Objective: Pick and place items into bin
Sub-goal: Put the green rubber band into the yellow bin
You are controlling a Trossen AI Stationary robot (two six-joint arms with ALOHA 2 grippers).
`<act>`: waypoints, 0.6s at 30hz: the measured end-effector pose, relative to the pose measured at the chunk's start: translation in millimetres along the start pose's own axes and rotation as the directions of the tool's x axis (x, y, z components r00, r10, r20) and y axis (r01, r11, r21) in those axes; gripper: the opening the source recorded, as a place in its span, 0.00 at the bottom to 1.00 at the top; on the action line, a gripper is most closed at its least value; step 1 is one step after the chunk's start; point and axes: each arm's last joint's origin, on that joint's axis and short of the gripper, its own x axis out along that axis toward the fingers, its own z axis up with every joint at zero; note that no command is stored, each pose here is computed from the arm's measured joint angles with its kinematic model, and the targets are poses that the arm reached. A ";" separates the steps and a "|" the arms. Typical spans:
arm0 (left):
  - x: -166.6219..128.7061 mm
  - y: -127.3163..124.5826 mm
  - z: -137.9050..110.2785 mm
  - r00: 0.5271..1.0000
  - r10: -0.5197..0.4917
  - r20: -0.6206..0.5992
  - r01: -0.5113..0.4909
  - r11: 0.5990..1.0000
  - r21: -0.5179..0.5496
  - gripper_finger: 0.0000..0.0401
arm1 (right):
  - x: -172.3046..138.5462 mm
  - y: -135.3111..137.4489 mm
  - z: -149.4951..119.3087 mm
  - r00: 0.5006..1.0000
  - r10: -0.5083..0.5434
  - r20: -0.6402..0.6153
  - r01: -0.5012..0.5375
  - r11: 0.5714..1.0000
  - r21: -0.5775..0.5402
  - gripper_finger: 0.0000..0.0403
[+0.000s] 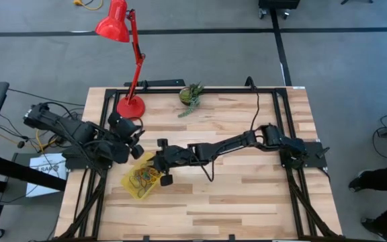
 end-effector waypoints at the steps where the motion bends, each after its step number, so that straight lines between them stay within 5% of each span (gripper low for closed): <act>1: 1.5 -2.2 -0.4 1.000 0.004 -0.005 -0.004 1.000 0.007 0.21 | 0.0 0.0 -0.8 1.000 0.002 -0.007 -0.002 1.000 0.000 0.23; 13: 13.3 -17.7 -4.0 0.999 0.033 -0.042 -0.030 0.997 0.069 0.21 | -0.2 1.8 -9.5 0.995 0.029 -0.091 -0.028 1.000 0.008 0.36; 18: 12.6 -16.9 -3.9 0.999 0.029 -0.044 -0.027 0.999 0.040 0.21 | -6.4 -6.9 -22.9 0.962 -0.037 -0.271 0.032 0.999 -0.021 0.39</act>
